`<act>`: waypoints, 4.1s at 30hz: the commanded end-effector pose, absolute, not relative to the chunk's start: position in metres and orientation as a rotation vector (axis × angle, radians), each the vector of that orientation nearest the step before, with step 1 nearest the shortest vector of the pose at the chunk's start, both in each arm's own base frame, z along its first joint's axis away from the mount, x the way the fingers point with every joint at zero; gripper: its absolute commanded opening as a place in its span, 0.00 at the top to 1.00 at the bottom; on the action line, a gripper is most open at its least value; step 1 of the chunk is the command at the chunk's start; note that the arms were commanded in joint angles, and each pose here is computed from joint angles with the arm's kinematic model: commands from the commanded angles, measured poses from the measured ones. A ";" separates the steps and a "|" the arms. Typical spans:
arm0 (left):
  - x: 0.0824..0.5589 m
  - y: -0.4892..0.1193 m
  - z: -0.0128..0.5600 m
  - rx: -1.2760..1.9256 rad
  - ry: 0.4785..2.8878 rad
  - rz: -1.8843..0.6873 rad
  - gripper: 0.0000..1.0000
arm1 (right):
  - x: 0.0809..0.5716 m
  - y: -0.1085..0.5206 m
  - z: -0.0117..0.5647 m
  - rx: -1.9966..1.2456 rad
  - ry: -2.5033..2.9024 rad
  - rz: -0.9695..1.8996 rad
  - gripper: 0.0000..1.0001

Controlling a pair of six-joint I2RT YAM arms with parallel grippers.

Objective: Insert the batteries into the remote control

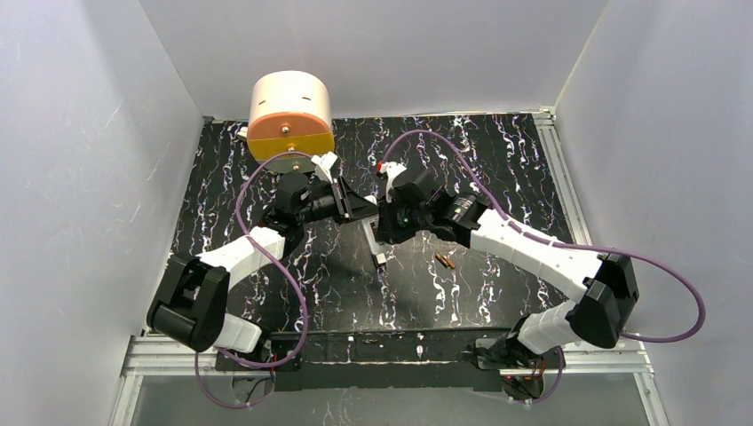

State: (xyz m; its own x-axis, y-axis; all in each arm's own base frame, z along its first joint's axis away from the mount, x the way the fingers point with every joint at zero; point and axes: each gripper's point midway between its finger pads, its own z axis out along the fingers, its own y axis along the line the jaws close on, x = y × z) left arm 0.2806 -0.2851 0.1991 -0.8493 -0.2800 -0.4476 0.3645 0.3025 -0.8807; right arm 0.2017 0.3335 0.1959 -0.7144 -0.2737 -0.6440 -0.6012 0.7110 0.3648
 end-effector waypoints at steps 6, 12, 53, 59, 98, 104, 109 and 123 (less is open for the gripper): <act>0.275 -0.290 0.209 0.083 2.033 -1.656 1.00 | 0.210 0.334 0.199 -0.660 2.366 0.728 0.84; 0.276 -0.291 0.207 0.047 2.054 -1.674 1.00 | 0.211 0.337 0.196 -0.648 2.378 0.731 0.79; 0.305 -0.288 0.295 -0.304 1.899 -1.815 1.00 | 0.240 0.287 0.347 0.164 1.691 1.161 0.02; 0.320 -0.272 0.325 -0.483 1.788 -1.912 1.00 | 0.240 0.275 0.349 0.296 1.632 1.221 0.01; 0.311 -0.265 0.372 -0.425 1.604 -2.135 1.00 | 0.247 0.319 0.377 0.405 1.518 1.652 0.04; 0.310 -0.265 0.372 -0.416 1.607 -2.135 1.00 | 0.249 0.323 0.369 0.404 1.552 1.645 0.08; 0.311 -0.265 0.378 -0.405 1.595 -2.137 1.00 | 0.254 0.322 0.353 0.376 1.582 1.567 0.19; 0.307 -0.266 0.381 -0.377 1.596 -2.138 1.00 | 0.266 0.331 0.322 0.327 1.697 1.416 0.35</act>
